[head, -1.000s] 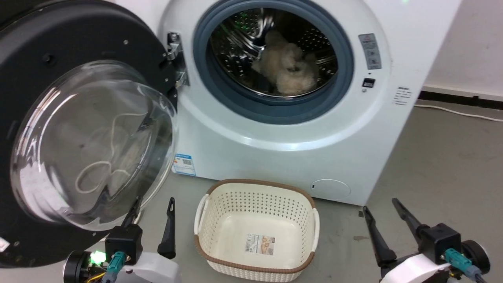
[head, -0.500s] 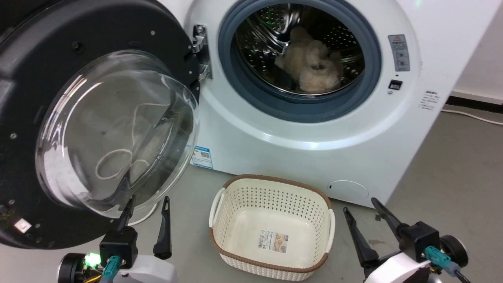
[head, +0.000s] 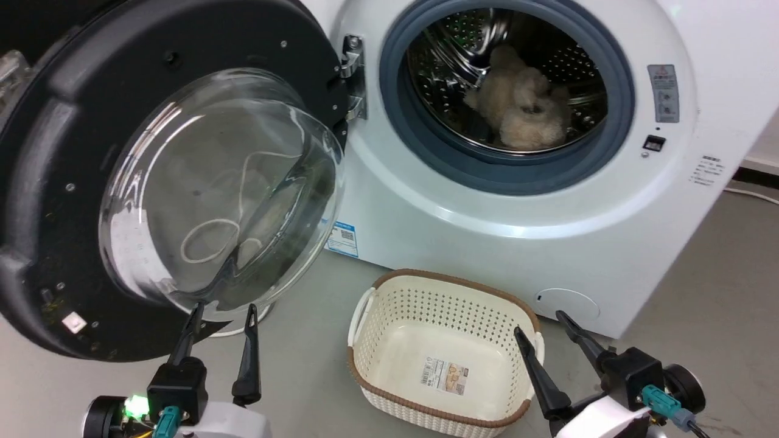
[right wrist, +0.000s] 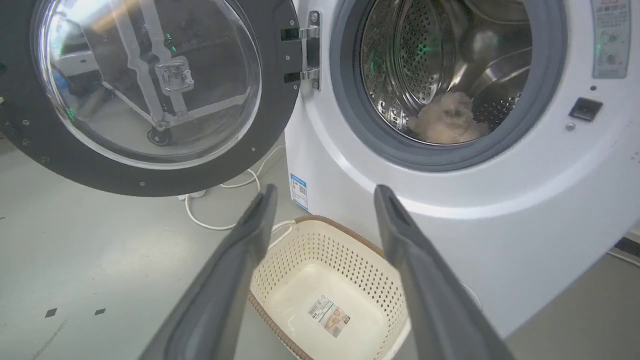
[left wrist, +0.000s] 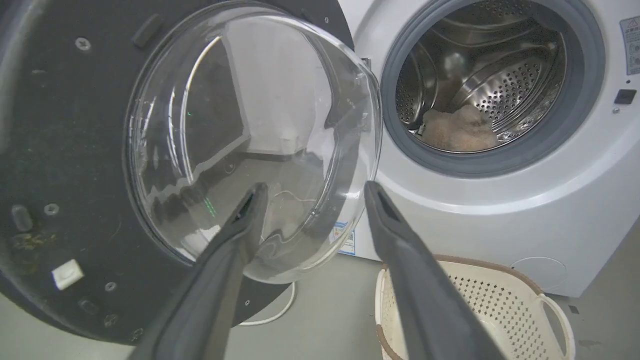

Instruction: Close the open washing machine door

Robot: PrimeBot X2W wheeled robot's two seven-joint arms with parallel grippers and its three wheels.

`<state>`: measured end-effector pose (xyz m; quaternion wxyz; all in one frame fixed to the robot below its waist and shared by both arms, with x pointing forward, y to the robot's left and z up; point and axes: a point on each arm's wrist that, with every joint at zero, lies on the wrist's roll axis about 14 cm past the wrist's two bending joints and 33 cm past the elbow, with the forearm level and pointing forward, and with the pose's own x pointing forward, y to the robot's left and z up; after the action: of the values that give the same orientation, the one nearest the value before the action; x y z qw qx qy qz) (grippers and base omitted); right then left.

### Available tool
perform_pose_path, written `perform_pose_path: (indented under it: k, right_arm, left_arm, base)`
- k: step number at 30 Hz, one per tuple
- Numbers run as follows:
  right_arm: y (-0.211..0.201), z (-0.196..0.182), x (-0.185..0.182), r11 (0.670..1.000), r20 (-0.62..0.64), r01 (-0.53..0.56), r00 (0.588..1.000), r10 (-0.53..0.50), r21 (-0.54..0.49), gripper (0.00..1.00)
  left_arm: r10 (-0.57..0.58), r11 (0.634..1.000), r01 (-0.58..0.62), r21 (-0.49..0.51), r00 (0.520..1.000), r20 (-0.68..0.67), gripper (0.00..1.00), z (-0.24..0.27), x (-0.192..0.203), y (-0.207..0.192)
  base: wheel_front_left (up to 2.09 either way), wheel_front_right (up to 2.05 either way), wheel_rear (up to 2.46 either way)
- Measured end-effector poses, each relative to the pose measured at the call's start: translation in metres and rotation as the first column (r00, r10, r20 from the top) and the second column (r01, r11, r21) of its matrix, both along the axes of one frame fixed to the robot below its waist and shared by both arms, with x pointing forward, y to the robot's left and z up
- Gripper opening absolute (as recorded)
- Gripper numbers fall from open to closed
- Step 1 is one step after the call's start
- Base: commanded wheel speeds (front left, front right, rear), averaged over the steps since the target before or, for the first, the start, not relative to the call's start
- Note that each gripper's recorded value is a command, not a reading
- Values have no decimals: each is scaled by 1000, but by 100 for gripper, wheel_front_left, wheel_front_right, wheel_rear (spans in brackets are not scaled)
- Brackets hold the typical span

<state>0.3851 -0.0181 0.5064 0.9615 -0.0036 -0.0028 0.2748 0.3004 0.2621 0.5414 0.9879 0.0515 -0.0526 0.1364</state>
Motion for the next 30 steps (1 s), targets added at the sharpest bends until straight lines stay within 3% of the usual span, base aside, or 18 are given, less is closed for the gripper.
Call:
perform_pose_path:
  k: [15, 16, 17, 18, 24, 30]
  right_arm:
    - [35, -8, -7, 994, -11, -111, 994, 111, 9, 100]
    - [37, -9, -7, 993, -10, -117, 993, 117, 11, 100]
    - [39, -9, -8, 992, -12, -123, 992, 123, 11, 100]
    - [41, -10, -8, 992, -14, -129, 992, 129, 12, 100]
    - [52, -10, -11, 987, -8, -162, 987, 163, 17, 100]
    - [56, -10, -10, 985, -4, -172, 985, 172, 21, 100]
  left_arm:
    - [77, 997, -77, 13, 997, 30, 100, 4, -22, 20]
    - [81, 997, -82, 13, 996, 29, 49, 4, -24, 21]
    - [86, 996, -86, 11, 996, 28, 8, 3, -26, 22]
    - [90, 996, -90, 9, 996, 29, 0, 3, -27, 23]
    - [194, 981, -192, -30, 960, 201, 0, 50, -51, 57]
    - [268, 958, -285, -9, 890, 369, 0, 105, -76, 103]
  base:
    - [0, 0, 0]
    - [0, 0, 0]
    - [0, 0, 0]
    - [0, 0, 0]
    - [0, 0, 0]
    - [0, 0, 0]
